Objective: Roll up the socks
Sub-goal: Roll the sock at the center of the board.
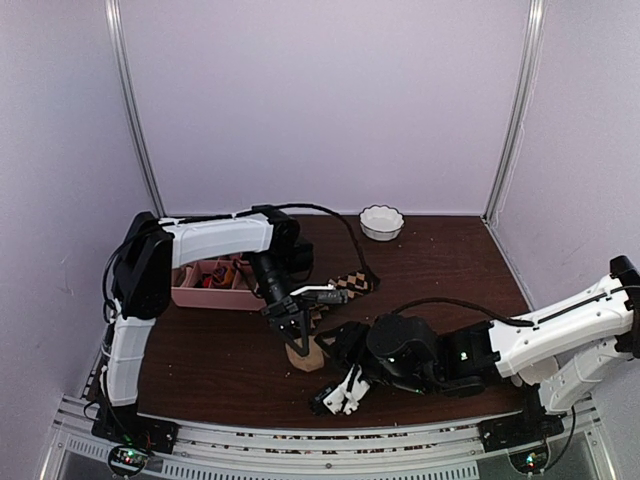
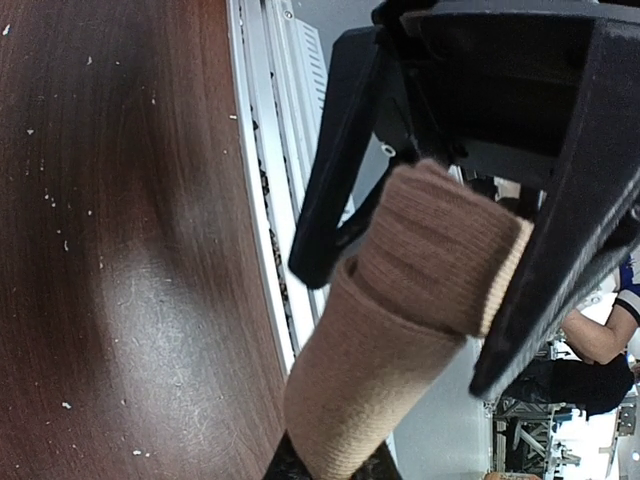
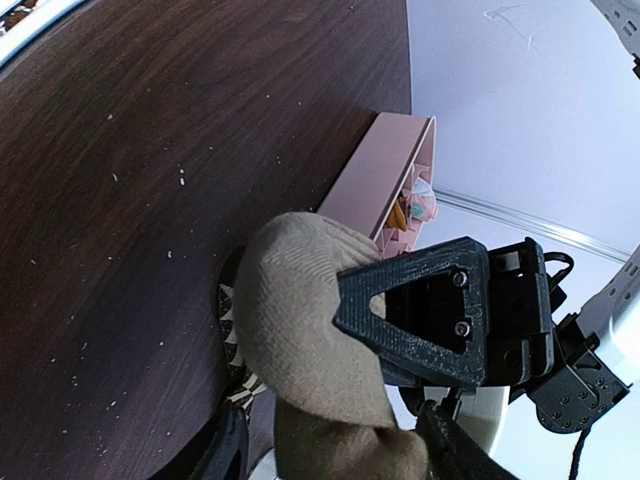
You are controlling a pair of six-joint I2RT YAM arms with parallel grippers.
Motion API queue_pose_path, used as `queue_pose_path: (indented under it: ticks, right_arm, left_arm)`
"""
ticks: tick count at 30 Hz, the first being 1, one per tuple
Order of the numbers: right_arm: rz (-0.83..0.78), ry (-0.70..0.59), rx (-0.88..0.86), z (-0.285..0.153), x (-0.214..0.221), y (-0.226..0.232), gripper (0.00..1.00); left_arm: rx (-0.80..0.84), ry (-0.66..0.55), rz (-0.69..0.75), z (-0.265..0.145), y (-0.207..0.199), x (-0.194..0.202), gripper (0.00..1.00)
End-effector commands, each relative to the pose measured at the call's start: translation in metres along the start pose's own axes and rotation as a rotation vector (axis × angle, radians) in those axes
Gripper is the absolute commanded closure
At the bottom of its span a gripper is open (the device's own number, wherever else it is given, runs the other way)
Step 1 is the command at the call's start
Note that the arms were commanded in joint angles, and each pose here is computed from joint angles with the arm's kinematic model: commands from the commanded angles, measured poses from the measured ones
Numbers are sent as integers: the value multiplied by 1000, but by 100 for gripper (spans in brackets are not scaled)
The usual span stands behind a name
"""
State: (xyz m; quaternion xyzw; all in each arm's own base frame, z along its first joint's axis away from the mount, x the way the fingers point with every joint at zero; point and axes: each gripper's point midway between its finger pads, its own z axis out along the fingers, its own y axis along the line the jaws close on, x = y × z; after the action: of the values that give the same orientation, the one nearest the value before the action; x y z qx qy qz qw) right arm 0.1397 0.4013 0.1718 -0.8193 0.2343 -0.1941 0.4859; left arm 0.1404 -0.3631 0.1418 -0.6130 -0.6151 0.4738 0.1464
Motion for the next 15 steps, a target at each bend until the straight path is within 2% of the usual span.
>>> queue_pose_path:
  ticks: [1, 5, 7, 9, 12, 15]
  right_arm:
    - [-23, 69, 77, 4, 5, -24, 43]
    - [-15, 66, 70, 2, 2, -30, 42]
    - [-11, 61, 62, 2, 0, -28, 45]
    - [-16, 63, 68, 2, -1, -26, 51]
    - [-15, 67, 67, 0, 0, -24, 68]
    - [-30, 88, 32, 1, 4, -15, 77]
  left_arm:
    - [29, 4, -18, 4, -4, 1, 100]
    - [29, 10, -23, 5, -2, 2, 100]
    - [28, 10, -20, 5, -2, 1, 100]
    - [28, 11, -21, 5, -1, 1, 100]
    - [29, 12, -24, 6, -1, 2, 100]
    - [24, 14, -21, 5, -2, 2, 100]
